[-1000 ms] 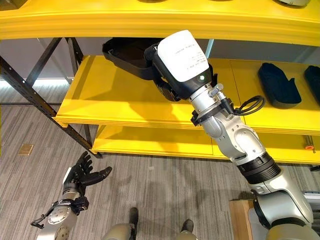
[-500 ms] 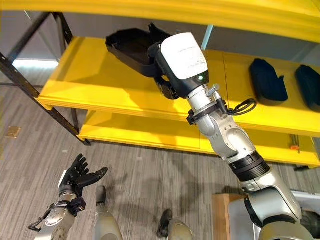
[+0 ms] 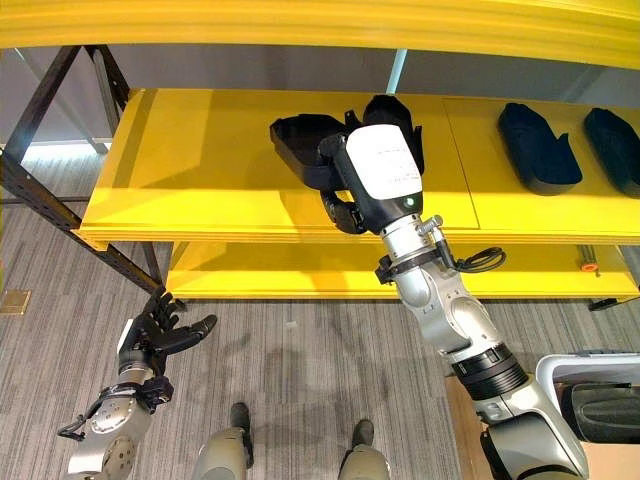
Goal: Move parts from the plastic box to the shelf.
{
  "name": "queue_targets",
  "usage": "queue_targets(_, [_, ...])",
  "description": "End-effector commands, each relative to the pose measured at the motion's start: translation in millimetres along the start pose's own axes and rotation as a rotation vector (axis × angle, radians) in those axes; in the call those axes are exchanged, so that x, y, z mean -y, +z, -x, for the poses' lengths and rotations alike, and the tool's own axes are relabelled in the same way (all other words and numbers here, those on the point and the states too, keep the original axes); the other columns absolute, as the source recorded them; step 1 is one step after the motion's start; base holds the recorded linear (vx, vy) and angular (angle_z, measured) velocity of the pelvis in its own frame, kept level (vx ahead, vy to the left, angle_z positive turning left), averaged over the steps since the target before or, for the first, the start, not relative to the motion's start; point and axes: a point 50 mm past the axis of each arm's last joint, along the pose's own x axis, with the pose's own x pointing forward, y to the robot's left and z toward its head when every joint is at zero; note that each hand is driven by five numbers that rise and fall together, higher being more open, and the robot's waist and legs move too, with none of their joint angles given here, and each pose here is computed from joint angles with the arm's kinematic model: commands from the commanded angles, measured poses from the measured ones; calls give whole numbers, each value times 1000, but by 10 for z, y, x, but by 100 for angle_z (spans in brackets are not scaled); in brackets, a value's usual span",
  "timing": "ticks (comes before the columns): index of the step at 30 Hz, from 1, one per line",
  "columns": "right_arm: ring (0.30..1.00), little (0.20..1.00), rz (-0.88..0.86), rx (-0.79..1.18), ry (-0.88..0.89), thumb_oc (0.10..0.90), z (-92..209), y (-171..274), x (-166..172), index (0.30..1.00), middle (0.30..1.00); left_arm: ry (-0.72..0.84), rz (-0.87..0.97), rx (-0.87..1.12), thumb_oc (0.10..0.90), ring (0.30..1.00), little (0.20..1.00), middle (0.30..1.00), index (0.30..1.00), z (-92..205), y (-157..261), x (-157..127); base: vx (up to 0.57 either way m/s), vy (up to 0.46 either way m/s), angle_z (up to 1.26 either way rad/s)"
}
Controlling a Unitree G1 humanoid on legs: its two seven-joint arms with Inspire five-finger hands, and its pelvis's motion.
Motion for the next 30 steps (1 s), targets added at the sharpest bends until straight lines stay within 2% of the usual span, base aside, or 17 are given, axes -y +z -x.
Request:
queue_targets(1, [300, 300, 35, 156, -348, 400, -351, 241, 688, 300, 300, -60, -58, 132, 900, 1000, 1000, 1000, 1000, 40, 214, 26, 41, 27, -1])
queue_targets(10, [300, 300, 68, 198, -352, 400, -507, 319, 773, 300, 300, -59, -51, 119, 900, 1000, 1000, 1000, 1000, 51, 184, 16, 5, 3, 0])
queue_targets(19, [300, 300, 65, 202, -282, 400, -849, 383, 744, 300, 300, -81, -56, 121, 900, 1000, 1000, 1000, 1000, 56, 208, -9, -1, -8, 3])
queue_targets(30, [300, 300, 42, 114, -203, 400, -1077, 279, 627, 300, 300, -101, -43, 133, 900, 1000, 1000, 1000, 1000, 41, 255, -19, 1, -17, 19])
